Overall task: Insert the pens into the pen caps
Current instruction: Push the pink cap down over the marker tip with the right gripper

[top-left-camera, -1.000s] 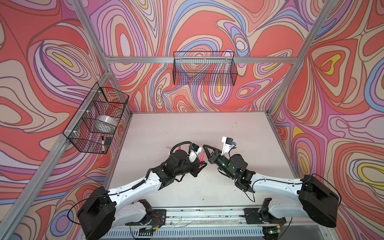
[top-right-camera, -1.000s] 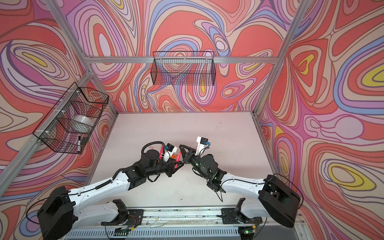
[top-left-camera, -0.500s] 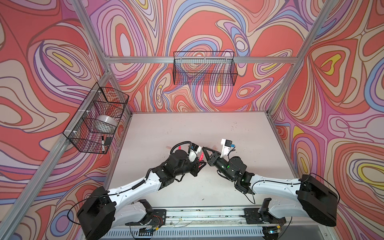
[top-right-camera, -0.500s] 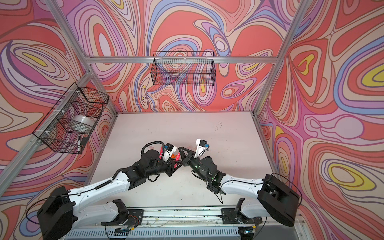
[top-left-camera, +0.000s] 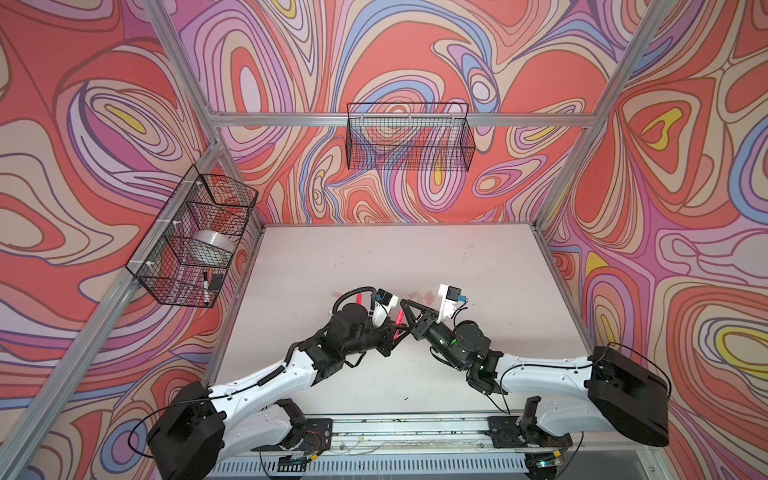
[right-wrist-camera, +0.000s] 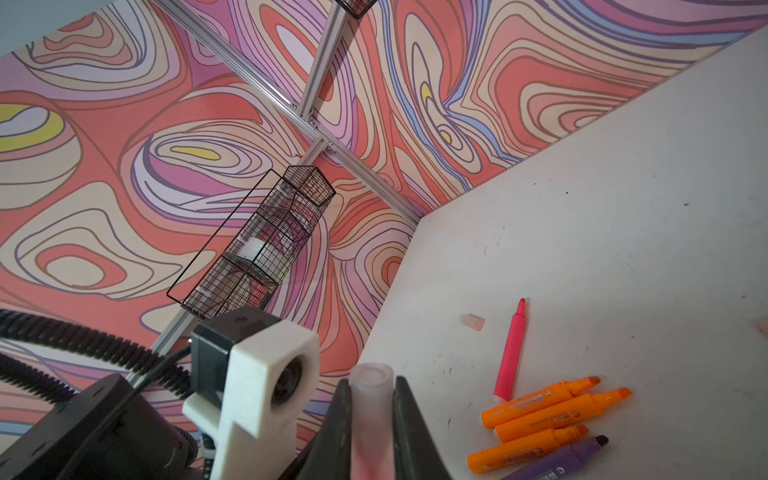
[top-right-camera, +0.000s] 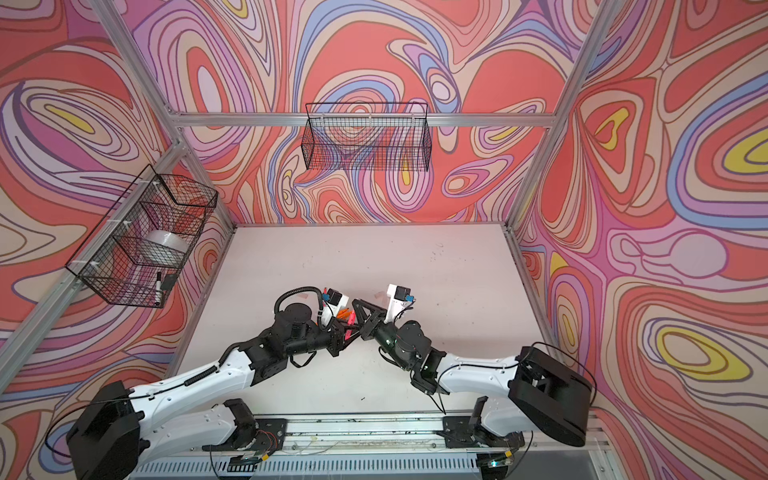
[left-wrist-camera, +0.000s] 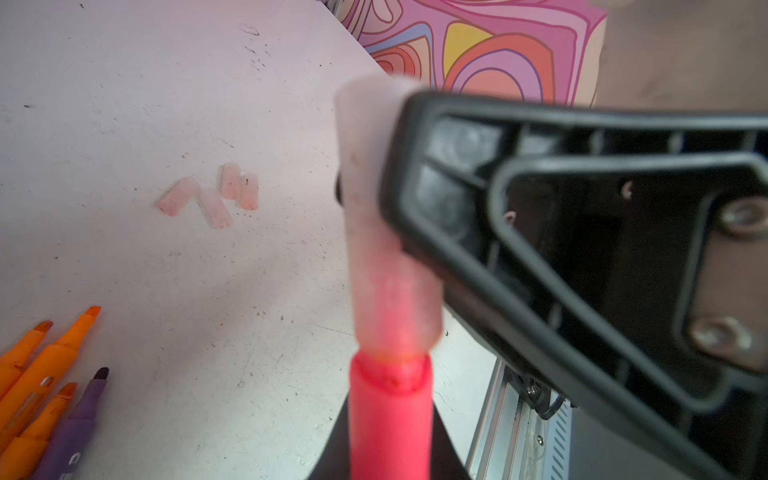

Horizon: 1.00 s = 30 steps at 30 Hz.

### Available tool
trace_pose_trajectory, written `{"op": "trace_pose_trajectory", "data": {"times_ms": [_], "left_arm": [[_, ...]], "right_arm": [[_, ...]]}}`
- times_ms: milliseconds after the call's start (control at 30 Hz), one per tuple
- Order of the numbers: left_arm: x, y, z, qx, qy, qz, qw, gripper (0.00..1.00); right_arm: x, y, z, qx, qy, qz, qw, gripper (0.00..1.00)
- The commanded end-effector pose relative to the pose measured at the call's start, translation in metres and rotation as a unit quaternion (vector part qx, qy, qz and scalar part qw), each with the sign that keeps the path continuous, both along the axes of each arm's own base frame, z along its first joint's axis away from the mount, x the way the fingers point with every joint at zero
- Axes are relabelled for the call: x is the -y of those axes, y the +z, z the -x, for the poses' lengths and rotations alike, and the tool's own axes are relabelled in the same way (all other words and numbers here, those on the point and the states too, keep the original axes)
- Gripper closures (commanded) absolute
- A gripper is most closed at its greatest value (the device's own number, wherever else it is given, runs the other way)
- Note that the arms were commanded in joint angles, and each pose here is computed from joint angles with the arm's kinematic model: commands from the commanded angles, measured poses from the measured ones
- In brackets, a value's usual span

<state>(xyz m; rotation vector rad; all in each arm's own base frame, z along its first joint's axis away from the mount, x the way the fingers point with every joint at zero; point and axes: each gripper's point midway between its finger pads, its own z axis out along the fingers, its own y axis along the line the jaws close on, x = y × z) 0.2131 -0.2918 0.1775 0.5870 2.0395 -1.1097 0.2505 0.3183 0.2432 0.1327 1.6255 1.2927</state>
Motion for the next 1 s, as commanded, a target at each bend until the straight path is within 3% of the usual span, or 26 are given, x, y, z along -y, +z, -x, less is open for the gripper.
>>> {"op": "trace_pose_trajectory", "data": {"times_ms": [0,333,500,667,833,967], "left_arm": [[0.004,0.029,0.001,0.035,-0.012,0.048,0.998,1.00],[0.003,0.039,0.003,0.045,-0.013,0.060,0.997,1.00],[0.003,0.039,0.002,0.043,-0.013,0.061,0.997,1.00],[0.003,0.038,0.003,0.045,-0.014,0.060,0.997,1.00],[0.002,0.036,0.001,0.048,-0.010,0.052,0.997,1.00],[0.002,0.035,0.002,0.051,-0.015,0.049,0.997,1.00]], "right_arm": [[-0.013,-0.005,0.015,0.012,0.032,0.012,0.999,0.91],[-0.006,-0.004,0.018,0.016,0.026,0.015,0.999,0.80],[-0.007,-0.002,0.023,0.025,0.031,0.015,0.999,0.64],[-0.003,-0.004,0.023,0.025,0.024,0.018,0.999,0.58],[0.006,0.003,0.024,0.036,0.013,0.019,0.999,0.35],[0.015,0.007,0.022,0.034,-0.007,0.036,0.999,0.27]]}}
